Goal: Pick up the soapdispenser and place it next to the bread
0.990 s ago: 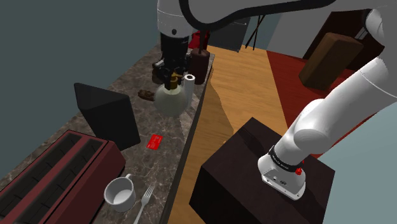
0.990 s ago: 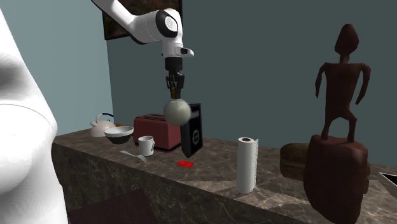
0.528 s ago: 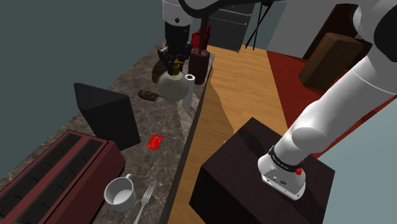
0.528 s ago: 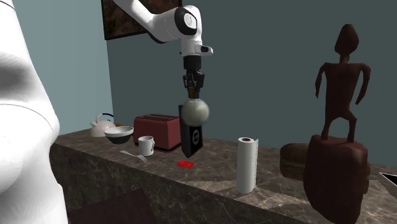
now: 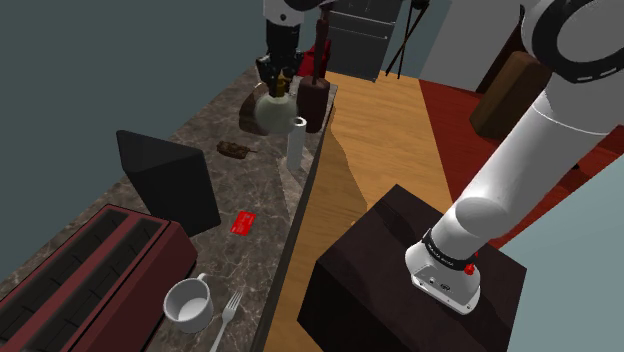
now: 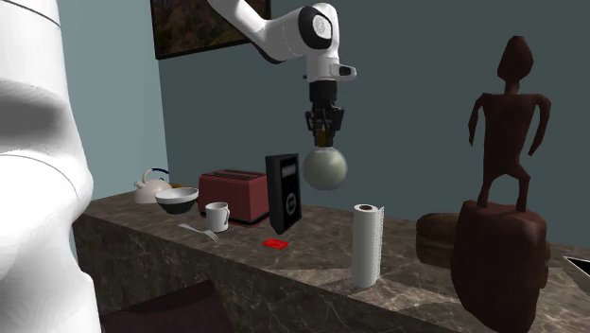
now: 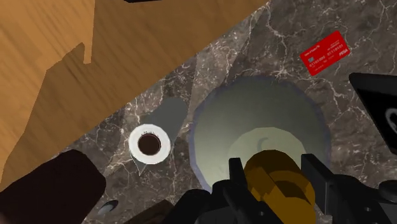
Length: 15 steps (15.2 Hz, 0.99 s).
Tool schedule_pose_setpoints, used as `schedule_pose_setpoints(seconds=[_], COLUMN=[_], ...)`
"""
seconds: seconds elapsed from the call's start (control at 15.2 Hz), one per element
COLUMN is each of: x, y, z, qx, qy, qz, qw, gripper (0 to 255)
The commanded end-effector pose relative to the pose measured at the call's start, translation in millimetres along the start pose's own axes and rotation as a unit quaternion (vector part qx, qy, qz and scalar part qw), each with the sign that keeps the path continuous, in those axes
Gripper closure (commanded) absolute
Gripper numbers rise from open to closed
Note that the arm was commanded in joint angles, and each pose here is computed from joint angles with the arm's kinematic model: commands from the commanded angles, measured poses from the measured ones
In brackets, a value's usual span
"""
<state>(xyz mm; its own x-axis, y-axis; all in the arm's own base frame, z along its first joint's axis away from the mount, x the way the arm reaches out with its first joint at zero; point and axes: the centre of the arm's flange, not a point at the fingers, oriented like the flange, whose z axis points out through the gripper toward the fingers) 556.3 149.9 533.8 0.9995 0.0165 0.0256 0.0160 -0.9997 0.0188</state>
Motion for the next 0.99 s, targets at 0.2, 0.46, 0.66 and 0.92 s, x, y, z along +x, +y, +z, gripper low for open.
schedule_pose_setpoints(seconds=[0.2, 0.46, 0.66, 0.92], x=[46.7, 83.0, 110.1, 147.9], y=[47.3, 85.7, 114.5, 154.6], z=[2.1, 3.5, 4.5, 6.0], qx=[0.000, 0.000, 0.000, 0.000], qy=[0.000, 0.000, 0.000, 0.000], qz=[-0.001, -0.001, -0.001, -0.001], qw=[1.0000, 1.0000, 1.0000, 1.0000], gripper=[255, 255, 255, 255])
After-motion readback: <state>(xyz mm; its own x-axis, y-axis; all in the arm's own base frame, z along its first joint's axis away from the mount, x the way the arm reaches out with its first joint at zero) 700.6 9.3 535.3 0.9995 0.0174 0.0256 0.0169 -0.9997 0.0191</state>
